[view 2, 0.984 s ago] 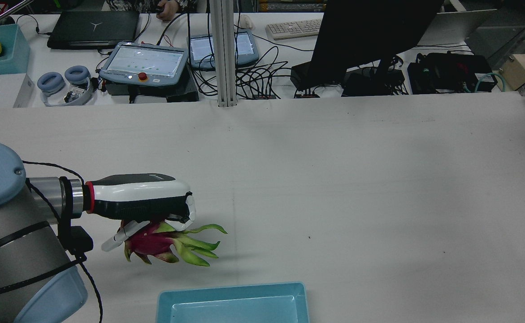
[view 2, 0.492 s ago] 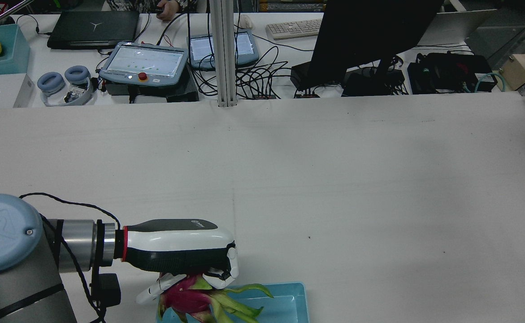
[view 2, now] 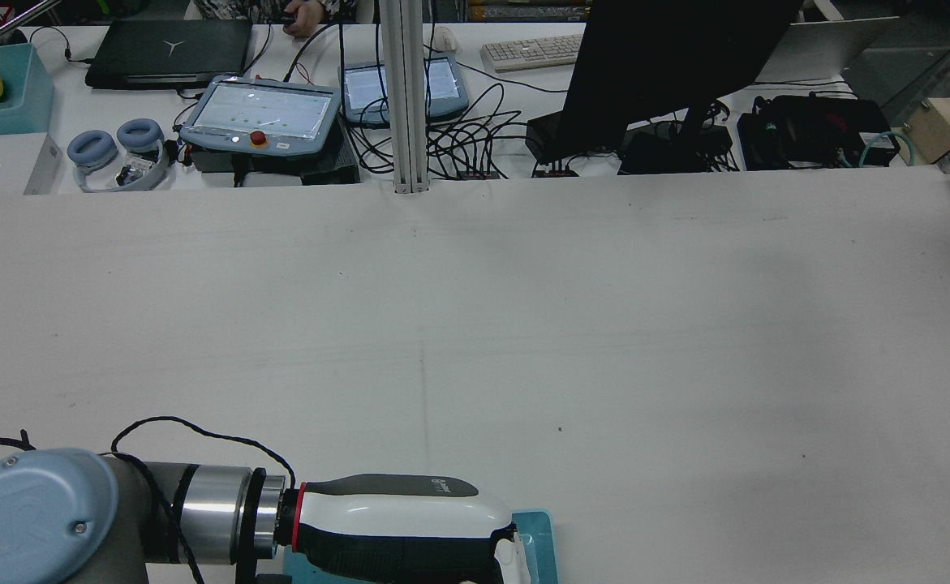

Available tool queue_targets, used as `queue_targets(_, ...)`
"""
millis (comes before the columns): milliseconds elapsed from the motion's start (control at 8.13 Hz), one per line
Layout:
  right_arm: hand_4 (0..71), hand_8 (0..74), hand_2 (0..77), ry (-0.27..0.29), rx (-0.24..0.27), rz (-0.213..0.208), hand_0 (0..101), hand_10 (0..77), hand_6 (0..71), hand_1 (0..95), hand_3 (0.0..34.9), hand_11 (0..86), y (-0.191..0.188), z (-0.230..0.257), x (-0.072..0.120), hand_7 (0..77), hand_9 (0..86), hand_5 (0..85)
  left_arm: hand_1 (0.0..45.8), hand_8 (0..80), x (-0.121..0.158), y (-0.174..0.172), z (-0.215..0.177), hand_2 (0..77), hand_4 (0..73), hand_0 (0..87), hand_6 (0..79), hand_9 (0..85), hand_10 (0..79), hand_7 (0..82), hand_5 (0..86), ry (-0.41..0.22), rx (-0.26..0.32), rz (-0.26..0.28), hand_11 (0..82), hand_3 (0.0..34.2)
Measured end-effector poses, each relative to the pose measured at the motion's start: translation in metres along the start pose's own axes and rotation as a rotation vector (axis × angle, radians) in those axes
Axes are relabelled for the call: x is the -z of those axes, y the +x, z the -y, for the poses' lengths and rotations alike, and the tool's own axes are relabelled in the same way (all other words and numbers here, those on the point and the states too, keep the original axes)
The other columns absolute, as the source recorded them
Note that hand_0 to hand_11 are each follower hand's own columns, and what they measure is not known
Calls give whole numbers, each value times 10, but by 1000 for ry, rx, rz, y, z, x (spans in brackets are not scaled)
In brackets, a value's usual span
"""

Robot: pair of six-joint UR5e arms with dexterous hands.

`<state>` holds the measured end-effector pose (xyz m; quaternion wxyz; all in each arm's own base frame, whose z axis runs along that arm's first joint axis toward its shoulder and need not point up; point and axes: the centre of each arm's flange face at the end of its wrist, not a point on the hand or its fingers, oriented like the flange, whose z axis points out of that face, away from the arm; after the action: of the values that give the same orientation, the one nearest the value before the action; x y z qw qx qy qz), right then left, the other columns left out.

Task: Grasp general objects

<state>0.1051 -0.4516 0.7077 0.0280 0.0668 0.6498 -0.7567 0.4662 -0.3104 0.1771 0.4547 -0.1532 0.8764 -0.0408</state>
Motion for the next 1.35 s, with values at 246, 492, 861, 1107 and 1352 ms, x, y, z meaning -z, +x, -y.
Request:
queue_targets(246,0,0,774,0,0,0,0,0,0,949,0,5,0,0,0,0,5,0,0,573,-9,-15,-1,22,671,800,704,475,196,764,698,-67,42,-72,704,0)
queue_targets(492,0,0,774,0,0,0,0,0,0,949,0,5,0,0,0,0,5,0,0,573,-1,-30,4,22,676,802,605,475,224,758,698,-90,59,-100,611,0)
queue_targets(861,0,0,774,0,0,0,0,0,0,949,0,5,0,0,0,0,5,0,0,431,19,-47,10,5,600,802,191,415,229,0,704,-114,84,-137,289,0)
queue_targets(1107,0,0,774,0,0,0,0,0,0,949,0,5,0,0,0,0,5,0,0,153,28,-53,12,5,333,802,153,175,229,213,704,-122,103,-148,273,0)
queue_targets(1352,0,0,774,0,0,0,0,0,0,949,0,5,0,0,0,0,5,0,0,49,31,-52,14,5,344,802,420,131,224,573,709,-130,117,-160,404,0)
